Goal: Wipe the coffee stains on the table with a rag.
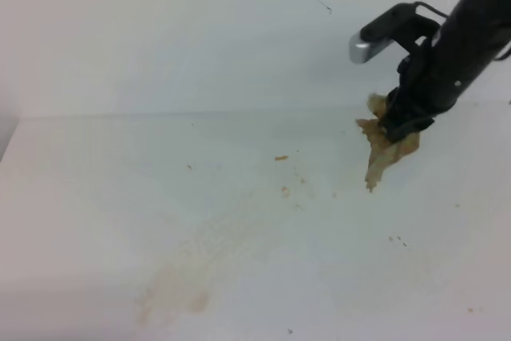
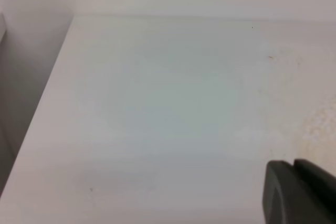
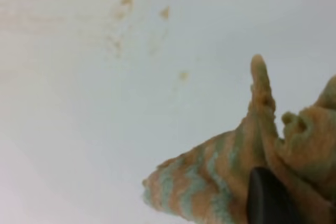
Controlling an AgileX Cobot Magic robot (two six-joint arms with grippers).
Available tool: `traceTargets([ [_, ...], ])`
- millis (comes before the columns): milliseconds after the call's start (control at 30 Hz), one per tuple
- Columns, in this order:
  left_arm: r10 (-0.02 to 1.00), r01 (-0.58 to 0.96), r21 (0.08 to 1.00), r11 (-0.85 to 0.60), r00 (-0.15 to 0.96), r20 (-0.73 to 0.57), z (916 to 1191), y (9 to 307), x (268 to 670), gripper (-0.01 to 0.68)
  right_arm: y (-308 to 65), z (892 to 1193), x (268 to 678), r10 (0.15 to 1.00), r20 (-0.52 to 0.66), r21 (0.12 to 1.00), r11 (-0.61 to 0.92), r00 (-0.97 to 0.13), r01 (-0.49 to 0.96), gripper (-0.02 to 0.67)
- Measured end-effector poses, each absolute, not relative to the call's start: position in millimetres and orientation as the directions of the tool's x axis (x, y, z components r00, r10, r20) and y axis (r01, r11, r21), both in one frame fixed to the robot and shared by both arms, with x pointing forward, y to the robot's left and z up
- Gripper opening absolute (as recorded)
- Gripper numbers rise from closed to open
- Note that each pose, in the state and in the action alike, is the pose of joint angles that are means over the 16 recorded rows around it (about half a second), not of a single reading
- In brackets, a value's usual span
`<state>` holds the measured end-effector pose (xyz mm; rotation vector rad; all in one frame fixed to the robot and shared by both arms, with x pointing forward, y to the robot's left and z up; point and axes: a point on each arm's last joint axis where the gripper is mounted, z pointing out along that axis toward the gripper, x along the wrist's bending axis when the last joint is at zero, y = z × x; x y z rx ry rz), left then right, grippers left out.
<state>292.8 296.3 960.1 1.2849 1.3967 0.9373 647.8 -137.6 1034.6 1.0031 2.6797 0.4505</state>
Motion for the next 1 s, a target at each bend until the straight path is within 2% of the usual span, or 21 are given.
traceTargets([
  [267,0.987,0.230,0.963,0.142,0.041,-0.156,960.1,296.3,292.8,-0.002,-158.7,998.7,626.0,0.738,-0.021,0.392,0.626,-0.674,0.674,0.197],
  [400,0.987,0.230,0.963,0.142,0.041,-0.156,960.1,296.3,292.8,-0.002,-161.0,984.2,618.9,0.756,-0.008,0.406,0.601,-0.655,0.688,0.263],
  [533,0.987,0.230,0.963,0.142,0.041,-0.156,960.1,296.3,292.8,-0.002,-162.0,983.3,615.3,0.764,-0.012,0.432,0.586,-0.646,0.685,0.357],
  [667,0.987,0.230,0.963,0.142,0.041,-0.156,960.1,296.3,292.8,-0.002,-163.0,999.5,612.1,0.765,-0.032,0.477,0.577,-0.643,0.663,0.444],
  [767,0.987,0.230,0.963,0.142,0.041,-0.156,960.1,296.3,292.8,-0.002,-164.5,1020.3,605.9,0.764,-0.046,0.517,0.569,-0.643,0.639,0.473],
  [867,0.987,0.230,0.963,0.142,0.041,-0.156,960.1,296.3,292.8,-0.002,-167.4,1047.7,594.2,0.761,-0.059,0.558,0.562,-0.646,0.611,0.439],
  [1000,0.987,0.230,0.963,0.142,0.041,-0.156,960.1,296.3,292.8,-0.002,-173.9,1090.3,568.8,0.756,-0.070,0.610,0.549,-0.651,0.572,0.321],
])
